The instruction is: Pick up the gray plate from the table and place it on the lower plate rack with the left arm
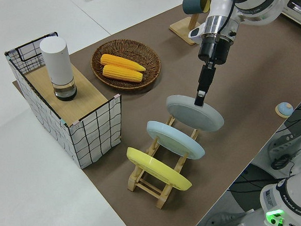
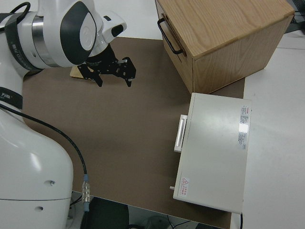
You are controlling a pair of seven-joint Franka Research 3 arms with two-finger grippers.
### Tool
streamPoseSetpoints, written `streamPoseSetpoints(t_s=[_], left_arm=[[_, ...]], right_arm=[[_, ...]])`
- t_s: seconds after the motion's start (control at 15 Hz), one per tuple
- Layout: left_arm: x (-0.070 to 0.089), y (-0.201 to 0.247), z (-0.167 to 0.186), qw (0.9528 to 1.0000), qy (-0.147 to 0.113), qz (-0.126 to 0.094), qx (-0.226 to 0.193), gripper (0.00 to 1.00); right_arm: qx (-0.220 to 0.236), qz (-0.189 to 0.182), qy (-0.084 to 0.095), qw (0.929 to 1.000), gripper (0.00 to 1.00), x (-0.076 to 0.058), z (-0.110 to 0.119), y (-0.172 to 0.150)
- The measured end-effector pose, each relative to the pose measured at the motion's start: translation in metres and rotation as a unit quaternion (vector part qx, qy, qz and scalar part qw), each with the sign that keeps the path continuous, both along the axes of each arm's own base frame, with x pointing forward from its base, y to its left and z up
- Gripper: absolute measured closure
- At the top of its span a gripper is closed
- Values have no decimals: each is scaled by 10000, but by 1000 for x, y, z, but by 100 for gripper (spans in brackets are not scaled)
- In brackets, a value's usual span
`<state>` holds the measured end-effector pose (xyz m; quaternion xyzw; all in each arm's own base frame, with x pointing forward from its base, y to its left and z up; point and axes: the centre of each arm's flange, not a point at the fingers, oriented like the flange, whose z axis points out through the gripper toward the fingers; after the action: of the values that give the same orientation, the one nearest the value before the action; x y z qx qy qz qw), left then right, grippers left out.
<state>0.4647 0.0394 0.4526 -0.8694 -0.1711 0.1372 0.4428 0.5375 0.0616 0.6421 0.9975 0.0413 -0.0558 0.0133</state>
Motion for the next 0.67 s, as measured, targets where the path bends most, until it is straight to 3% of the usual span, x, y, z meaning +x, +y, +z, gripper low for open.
streamPoseSetpoints(t_s=[0.67], left_arm=[[4, -17, -27, 9988, -320, 94, 362, 97]], right_arm=[[0, 0, 0, 10000, 1, 0, 0, 0]])
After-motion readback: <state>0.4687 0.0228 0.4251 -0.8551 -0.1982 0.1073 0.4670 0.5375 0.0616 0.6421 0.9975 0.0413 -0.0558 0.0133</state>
